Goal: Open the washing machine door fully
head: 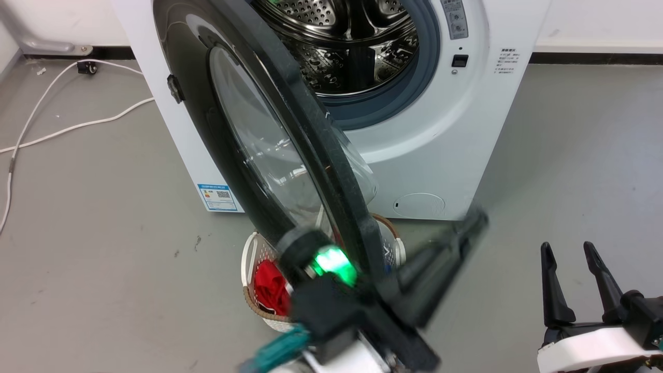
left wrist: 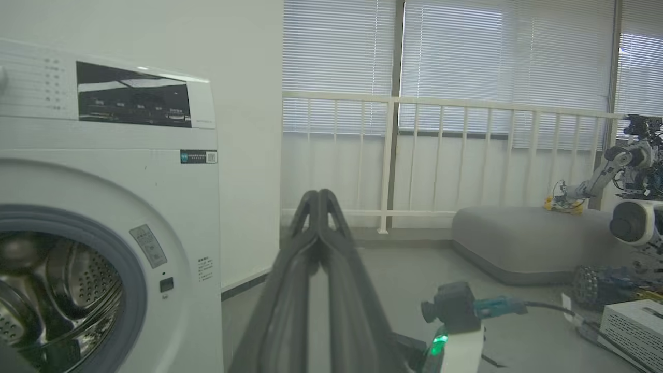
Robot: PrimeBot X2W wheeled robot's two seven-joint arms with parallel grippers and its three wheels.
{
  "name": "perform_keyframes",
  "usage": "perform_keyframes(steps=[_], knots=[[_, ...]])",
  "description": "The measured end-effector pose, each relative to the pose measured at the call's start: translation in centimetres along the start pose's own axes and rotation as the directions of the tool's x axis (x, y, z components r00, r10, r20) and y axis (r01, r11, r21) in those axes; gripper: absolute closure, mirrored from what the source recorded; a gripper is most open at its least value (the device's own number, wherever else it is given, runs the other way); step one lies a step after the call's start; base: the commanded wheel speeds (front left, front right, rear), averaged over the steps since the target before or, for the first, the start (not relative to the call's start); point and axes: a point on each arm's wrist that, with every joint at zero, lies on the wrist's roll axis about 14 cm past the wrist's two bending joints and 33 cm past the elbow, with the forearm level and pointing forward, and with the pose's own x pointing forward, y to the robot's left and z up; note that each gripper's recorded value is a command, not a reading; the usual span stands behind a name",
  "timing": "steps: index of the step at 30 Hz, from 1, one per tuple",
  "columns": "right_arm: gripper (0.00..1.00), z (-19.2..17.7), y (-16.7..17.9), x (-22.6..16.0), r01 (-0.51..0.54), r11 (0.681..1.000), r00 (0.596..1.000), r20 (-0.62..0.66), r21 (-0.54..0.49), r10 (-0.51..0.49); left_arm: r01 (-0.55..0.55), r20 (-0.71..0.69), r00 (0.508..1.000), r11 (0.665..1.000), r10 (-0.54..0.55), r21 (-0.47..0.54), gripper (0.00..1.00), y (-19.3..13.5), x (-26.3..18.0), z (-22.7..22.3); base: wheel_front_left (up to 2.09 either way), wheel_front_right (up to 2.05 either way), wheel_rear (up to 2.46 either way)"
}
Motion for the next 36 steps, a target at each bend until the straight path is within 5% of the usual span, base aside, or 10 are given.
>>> perform_keyframes(steps=[7, 15, 25, 36], knots=[[0.00, -0.5, 0.2, 0.2, -0.003, 1.000, 1.000, -0.013, 0.005, 0.003, -0.069, -0.351, 0.937, 0.981, 0.001, -0.181, 1.00, -1.5, -3.8, -8.9, 0.00, 0.00, 0.00], [0.00, -1.0, 0.2, 0.2, -0.003, 1.000, 1.000, -0.027, 0.012, 0.003, -0.210, -0.544, 0.833, 0.967, 0.098, -0.147, 1.00, 1.0, -7.5, -15.7, 0.00, 0.00, 0.00], [0.00, -1.7, -0.3, 0.0, 0.018, 0.999, 0.999, -0.042, 0.029, -0.017, -0.310, -0.507, 0.826, 0.950, 0.246, -0.044, 1.00, 5.7, -7.3, -17.3, 0.00, 0.00, 0.00], [0.00, -2.4, 0.3, 0.3, 0.002, 0.999, 0.999, -0.054, 0.036, 0.000, -0.349, -0.461, 0.833, 0.937, 0.305, -0.010, 1.00, 6.6, -8.2, -17.0, 0.00, 0.00, 0.00]])
